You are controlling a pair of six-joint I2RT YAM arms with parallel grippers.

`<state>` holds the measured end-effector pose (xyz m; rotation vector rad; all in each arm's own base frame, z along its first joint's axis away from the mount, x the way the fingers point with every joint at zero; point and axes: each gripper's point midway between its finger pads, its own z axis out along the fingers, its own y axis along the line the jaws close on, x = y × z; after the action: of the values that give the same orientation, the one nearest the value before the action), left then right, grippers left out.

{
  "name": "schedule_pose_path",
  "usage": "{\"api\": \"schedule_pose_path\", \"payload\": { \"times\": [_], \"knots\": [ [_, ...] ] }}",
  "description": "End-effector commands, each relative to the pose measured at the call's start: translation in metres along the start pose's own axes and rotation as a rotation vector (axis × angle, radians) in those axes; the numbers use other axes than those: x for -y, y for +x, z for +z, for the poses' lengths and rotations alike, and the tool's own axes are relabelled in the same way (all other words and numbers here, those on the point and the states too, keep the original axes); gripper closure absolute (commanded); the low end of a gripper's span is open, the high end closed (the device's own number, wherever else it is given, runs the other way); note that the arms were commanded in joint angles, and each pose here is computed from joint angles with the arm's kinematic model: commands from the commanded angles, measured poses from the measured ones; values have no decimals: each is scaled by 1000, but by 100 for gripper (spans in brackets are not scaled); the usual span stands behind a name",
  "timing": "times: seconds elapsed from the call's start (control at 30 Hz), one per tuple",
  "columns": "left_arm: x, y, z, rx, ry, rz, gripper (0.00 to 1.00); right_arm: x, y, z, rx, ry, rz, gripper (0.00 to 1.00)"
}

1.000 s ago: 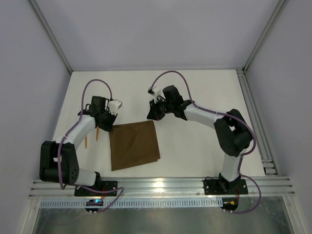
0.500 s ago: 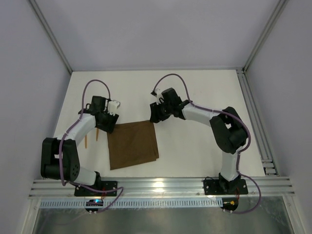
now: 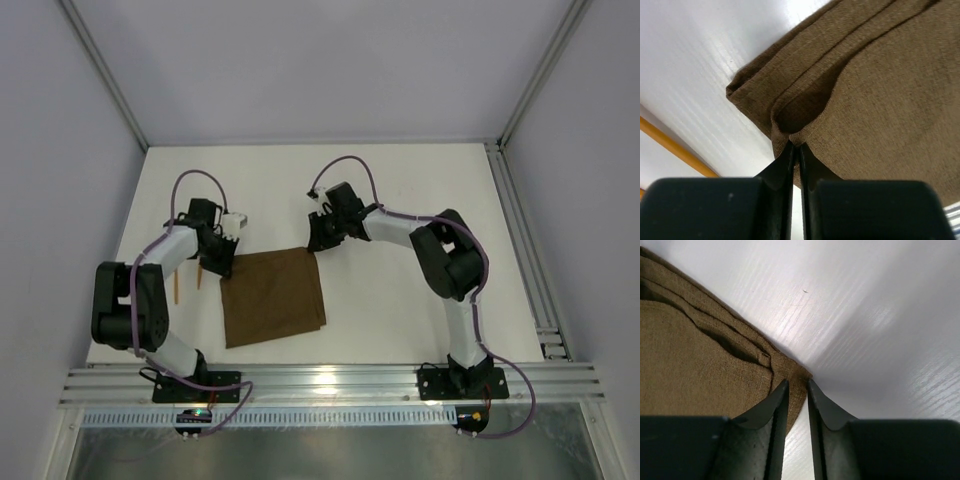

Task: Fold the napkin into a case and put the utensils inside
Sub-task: Fold the rectangle-folded napkin at the center of the board.

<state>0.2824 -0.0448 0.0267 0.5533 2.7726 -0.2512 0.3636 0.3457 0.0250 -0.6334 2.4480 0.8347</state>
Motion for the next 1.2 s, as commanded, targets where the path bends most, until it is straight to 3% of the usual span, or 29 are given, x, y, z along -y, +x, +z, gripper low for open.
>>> {"api": "schedule_pose_path", "payload": {
  "times": [0.0,0.27,0.57,0.63,0.67,0.77,0.8,0.93,1.07,1.17],
  "knots": [
    [12,-29,-22,131,54,30,97,-2,15,7,-42,-27,30,77],
    [21,-39,-51,229,64,107,94,-5,9,9,-33,-43,26,93],
    [35,-41,-61,240,132,147,92,-2,2,5,-16,-25,20,96],
    [48,-45,-70,278,192,189,96,-5,-1,1,-11,-34,4,84],
    [52,-46,-78,302,197,211,99,-4,-4,-2,-3,-32,-24,68],
    [66,-54,-93,353,237,294,100,-14,-29,-26,94,-41,-135,54],
    [69,-50,-95,336,251,300,100,-16,-29,-33,115,-49,-169,44],
    [76,-61,-105,350,277,348,100,-56,-72,-72,329,-176,-457,27],
    [81,-64,-113,346,283,405,100,-114,-75,-102,491,-473,-759,10],
    [81,-59,-112,323,288,406,100,-139,-83,-110,561,-619,-925,7]
  ]
}}
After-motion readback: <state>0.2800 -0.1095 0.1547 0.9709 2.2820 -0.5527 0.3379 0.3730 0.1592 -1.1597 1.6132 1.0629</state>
